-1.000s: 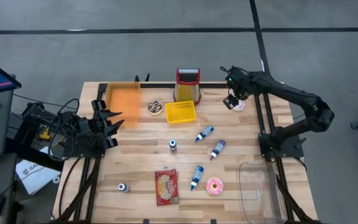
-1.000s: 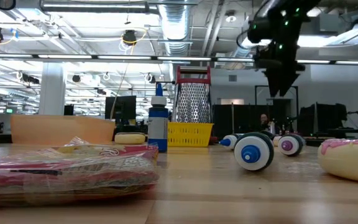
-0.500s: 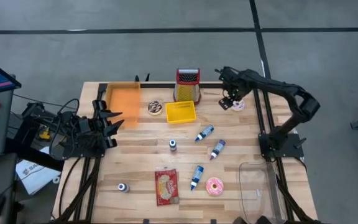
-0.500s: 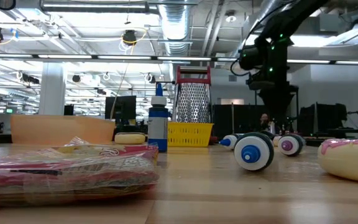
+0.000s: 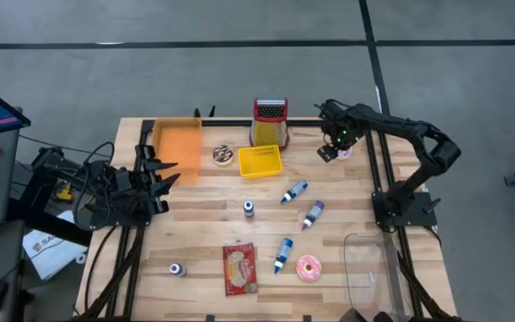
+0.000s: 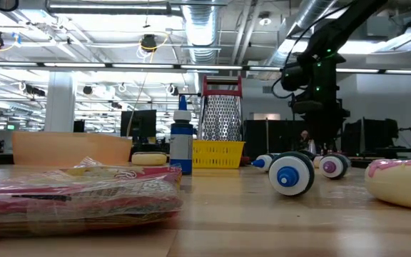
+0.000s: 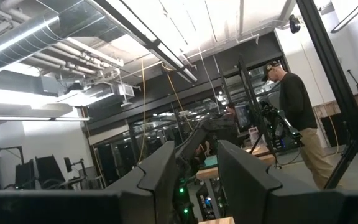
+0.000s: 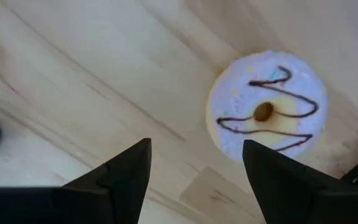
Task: Pick & Place Food Item
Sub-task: Put the purple donut into the yellow bin
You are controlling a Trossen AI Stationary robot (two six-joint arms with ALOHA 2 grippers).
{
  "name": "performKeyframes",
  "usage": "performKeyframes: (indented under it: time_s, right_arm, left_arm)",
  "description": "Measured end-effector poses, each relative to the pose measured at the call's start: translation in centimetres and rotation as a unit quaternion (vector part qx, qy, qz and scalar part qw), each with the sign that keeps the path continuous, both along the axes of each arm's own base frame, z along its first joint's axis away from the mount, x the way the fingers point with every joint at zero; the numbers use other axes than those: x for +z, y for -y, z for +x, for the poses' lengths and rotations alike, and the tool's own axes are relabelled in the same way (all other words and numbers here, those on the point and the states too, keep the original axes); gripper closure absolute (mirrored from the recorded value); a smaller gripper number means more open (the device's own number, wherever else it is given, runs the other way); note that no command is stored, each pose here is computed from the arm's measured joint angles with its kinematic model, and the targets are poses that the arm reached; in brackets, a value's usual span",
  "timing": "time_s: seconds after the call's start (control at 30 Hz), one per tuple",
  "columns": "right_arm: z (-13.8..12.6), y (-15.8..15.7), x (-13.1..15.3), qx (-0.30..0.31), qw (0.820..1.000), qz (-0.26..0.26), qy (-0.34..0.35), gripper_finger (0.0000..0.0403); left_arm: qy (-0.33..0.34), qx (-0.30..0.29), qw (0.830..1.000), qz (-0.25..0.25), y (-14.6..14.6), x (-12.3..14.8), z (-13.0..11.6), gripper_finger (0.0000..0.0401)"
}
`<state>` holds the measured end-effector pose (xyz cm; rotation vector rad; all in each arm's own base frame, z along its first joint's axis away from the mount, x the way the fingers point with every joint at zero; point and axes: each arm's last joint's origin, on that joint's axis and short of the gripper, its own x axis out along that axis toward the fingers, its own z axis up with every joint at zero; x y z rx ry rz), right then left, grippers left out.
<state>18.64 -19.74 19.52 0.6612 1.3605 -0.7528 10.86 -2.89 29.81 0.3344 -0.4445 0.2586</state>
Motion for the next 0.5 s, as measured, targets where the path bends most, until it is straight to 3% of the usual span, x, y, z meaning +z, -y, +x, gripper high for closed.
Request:
performKeyframes:
  time_s: [0.5]
  right_arm:
    - [-1.3,-1.9,1.9,-0.04,0.998,-0.036,0.045,0.0157]
  left_arm:
    - [0.013,-0.01,1.0,-0.007,0.0,0.2,-0.1,0.0284]
